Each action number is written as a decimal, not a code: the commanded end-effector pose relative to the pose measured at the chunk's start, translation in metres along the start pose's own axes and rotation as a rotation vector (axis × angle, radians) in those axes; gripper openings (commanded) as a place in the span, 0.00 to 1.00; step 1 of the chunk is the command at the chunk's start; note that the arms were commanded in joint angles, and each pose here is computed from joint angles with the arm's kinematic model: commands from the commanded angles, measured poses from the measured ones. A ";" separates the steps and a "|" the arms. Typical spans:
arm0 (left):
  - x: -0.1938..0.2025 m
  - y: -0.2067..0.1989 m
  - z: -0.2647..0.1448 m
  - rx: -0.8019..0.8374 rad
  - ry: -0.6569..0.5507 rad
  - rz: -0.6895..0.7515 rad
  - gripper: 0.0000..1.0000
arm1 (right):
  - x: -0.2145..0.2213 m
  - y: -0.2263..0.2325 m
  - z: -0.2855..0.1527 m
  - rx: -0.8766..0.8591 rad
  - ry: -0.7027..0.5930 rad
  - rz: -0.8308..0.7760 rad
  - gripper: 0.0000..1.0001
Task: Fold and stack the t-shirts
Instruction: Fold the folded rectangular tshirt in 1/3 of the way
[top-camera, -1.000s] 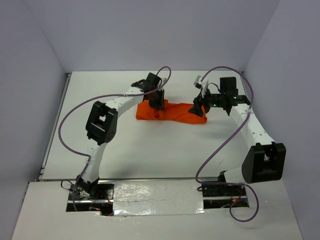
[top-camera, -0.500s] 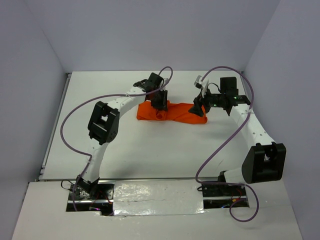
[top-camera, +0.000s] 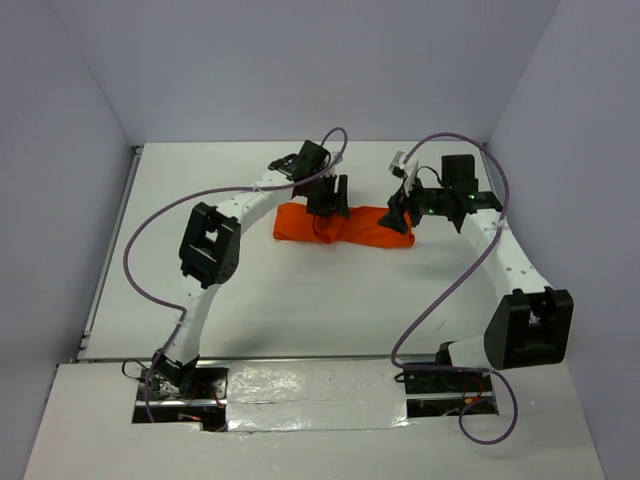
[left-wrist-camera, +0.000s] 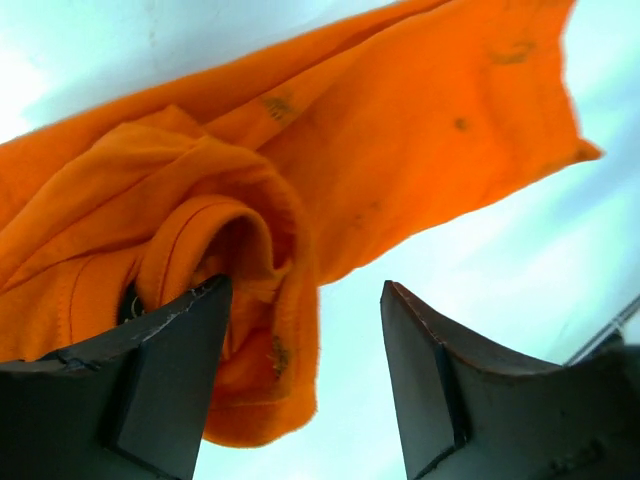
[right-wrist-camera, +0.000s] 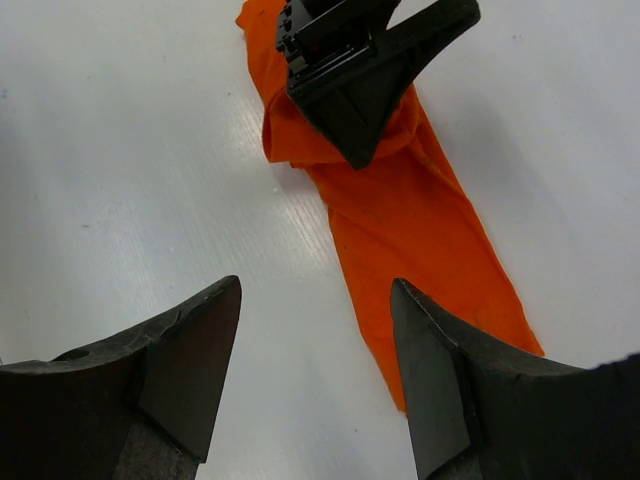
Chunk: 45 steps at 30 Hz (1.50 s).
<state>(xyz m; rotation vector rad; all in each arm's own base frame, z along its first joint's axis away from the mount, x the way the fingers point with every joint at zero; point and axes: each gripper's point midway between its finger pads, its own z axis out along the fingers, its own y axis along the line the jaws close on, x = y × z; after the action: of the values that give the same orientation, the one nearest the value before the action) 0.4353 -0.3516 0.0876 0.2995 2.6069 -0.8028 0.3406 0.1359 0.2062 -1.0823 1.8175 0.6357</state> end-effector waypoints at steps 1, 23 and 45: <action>-0.043 -0.051 -0.050 0.121 -0.134 0.036 0.75 | -0.016 0.003 -0.009 0.000 -0.045 -0.038 0.69; -0.014 0.074 -0.156 -0.087 -0.302 -0.177 0.00 | -0.065 0.078 0.118 -0.195 0.096 0.142 0.20; 0.025 0.084 -0.172 -0.072 -0.350 -0.230 0.00 | 0.051 0.014 0.211 0.113 0.479 0.342 0.18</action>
<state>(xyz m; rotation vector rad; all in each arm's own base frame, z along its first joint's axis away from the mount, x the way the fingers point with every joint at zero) 0.3807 -0.1752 0.1558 -0.1521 2.4008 -0.7025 0.3973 0.3130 0.0581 -0.9901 2.4343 0.5491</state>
